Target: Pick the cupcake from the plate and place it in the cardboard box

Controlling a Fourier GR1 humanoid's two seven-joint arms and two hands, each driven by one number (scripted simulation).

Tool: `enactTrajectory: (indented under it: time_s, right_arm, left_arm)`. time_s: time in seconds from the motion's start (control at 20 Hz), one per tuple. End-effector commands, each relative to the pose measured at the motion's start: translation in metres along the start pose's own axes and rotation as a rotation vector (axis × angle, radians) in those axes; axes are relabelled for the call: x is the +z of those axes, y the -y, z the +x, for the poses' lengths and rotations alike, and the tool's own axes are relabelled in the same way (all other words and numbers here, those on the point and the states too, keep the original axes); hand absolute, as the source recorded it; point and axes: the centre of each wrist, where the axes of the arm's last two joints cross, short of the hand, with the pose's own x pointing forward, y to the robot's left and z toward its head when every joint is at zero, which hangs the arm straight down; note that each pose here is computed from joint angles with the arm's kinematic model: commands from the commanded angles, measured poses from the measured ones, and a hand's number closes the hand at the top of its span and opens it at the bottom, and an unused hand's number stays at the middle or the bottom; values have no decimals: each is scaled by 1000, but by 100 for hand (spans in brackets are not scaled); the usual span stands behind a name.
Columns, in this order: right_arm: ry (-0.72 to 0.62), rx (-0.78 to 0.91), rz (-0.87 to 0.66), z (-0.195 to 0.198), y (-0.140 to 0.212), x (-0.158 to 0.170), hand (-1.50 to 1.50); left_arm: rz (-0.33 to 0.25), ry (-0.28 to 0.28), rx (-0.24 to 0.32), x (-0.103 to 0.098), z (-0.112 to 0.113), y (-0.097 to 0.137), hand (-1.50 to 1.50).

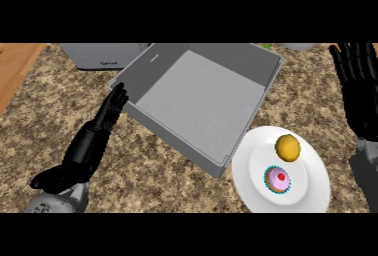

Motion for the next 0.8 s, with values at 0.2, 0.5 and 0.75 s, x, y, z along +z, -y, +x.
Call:
enactTrajectory:
  time_s: [0.2,0.5,0.75]
  right_arm:
    - [22,135,-436,1,18,21,-150]
    - [-307,405,-903,-74,22,100,-150]
    - [-251,487,-856,-54,-32,133,-150]
  left_arm:
    - [268,-291,-237,34,-31,-69,0]
    - [309,-423,-206,57,-49,-74,0]
    - [276,-428,-212,55,-50,-68,0]
